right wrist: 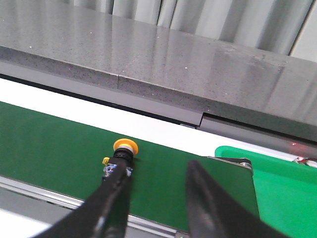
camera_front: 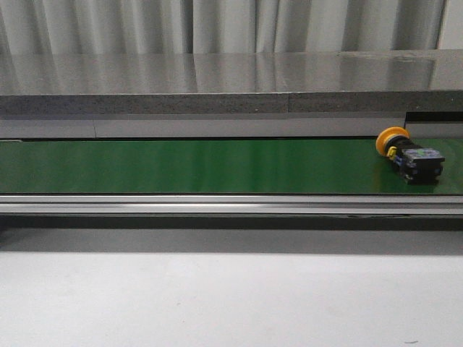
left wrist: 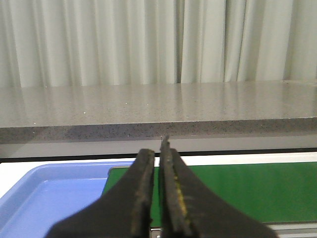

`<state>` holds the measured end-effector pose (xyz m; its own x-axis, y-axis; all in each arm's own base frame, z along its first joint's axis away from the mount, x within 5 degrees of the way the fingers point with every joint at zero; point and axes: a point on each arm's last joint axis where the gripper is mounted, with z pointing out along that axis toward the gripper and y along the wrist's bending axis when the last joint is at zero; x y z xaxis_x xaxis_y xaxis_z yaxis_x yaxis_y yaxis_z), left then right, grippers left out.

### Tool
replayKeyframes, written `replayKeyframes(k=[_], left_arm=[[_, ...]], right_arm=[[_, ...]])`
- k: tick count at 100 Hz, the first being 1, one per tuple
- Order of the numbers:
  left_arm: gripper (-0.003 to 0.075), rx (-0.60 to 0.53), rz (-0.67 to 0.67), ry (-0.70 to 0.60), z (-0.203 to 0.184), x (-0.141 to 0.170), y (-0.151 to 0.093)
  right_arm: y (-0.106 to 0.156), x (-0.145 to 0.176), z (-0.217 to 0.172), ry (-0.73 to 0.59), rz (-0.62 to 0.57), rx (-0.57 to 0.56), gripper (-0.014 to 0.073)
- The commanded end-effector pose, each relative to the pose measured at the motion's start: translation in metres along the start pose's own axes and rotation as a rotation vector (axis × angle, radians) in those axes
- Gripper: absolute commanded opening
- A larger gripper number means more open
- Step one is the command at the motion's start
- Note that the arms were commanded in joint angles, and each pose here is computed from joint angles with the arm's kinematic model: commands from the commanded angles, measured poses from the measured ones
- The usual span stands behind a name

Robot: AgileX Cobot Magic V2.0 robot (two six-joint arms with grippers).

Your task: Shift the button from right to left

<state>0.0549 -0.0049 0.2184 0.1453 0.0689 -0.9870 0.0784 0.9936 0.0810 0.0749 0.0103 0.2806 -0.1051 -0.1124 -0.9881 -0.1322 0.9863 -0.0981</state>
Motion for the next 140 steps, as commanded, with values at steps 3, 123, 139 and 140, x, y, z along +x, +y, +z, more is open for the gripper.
replayKeyframes(k=[3,123,139,140], left_arm=[[0.0005,-0.007,-0.015,-0.074,-0.003,0.005,0.0],[0.0005,-0.015,-0.083,-0.129,-0.004,-0.018,0.002],[0.0005,-0.002,-0.093,-0.074,0.0,-0.045,0.004],[0.0005,-0.001,-0.093,-0.062,0.001,-0.046,0.004]], right_arm=[[-0.004,-0.016,-0.002,-0.097,0.0,0.033,0.0014],[-0.004,-0.016,-0.002,-0.097,0.0,0.033,-0.0068],[-0.004,-0.016,-0.002,-0.097,0.0,0.033,-0.0068],[-0.004,-0.016,-0.002,-0.097,0.0,0.033,-0.0068]])
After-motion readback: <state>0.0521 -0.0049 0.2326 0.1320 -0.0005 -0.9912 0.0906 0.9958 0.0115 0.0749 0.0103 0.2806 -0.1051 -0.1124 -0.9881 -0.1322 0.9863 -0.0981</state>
